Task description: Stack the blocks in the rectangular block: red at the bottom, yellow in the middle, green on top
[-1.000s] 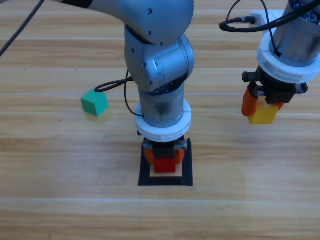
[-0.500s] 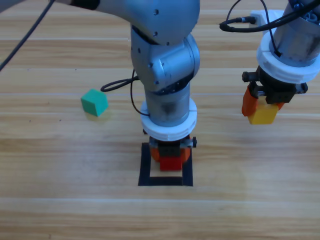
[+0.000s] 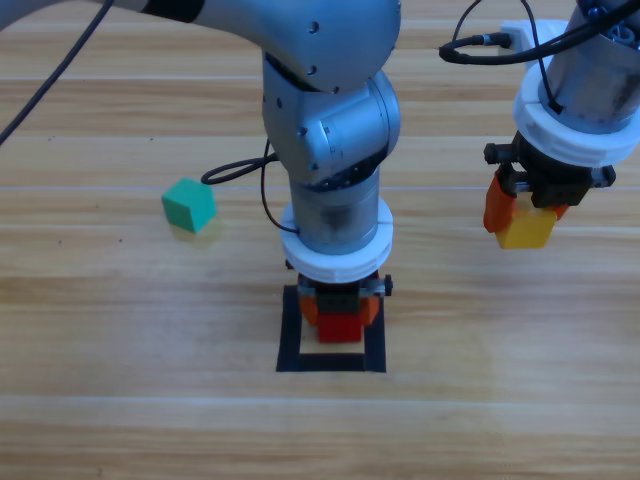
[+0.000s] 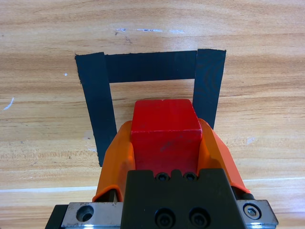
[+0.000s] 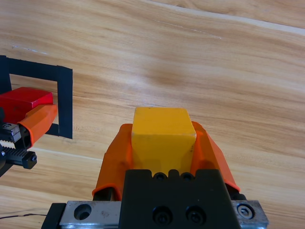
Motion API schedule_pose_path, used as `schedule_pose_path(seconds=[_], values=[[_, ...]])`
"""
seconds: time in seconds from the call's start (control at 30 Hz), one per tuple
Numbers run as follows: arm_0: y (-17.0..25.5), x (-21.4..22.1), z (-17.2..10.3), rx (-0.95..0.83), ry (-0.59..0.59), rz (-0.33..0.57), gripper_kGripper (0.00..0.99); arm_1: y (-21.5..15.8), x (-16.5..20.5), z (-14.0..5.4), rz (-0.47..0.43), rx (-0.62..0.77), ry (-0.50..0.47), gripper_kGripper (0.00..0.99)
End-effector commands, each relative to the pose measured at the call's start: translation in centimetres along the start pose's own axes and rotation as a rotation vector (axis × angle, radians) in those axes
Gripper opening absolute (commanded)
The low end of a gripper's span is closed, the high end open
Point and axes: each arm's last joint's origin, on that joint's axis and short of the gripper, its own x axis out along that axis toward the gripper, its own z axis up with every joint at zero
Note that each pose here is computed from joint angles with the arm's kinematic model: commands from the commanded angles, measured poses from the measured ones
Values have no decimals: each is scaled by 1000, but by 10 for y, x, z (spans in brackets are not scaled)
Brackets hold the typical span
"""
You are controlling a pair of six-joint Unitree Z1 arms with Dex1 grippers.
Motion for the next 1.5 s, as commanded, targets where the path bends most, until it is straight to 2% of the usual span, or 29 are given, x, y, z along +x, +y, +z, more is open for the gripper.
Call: schedule_pose_path(seconds=[0.03, 0.93, 0.97, 1.03, 1.07, 1.13, 1.17, 1.2, 1.5], values=[[-4, 27, -13, 24, 36, 70, 0, 10, 24, -2, -30, -24, 55, 0], [-7, 35, -13, 25, 38, 84, 18, 10, 25, -2, -26, -29, 61, 0], [-8, 35, -13, 25, 37, 80, 44, 10, 25, -2, -26, -29, 61, 0], [-10, 33, -13, 28, 32, 75, 160, 10, 25, -2, -25, -29, 60, 0], [-11, 33, -13, 29, 31, 71, 314, 10, 25, -2, -26, -29, 61, 0], [-13, 32, -14, 30, 28, 67, 778, 11, 25, -2, -24, -30, 60, 0], [-13, 31, -14, 29, 27, 65, 954, 10, 25, -2, -26, -29, 61, 0], [-13, 29, -13, 28, 24, 61, 980, 10, 25, -2, -25, -29, 60, 0], [-12, 12, -13, 25, 7, 41, 982, 11, 24, -2, -22, -18, 62, 0]])
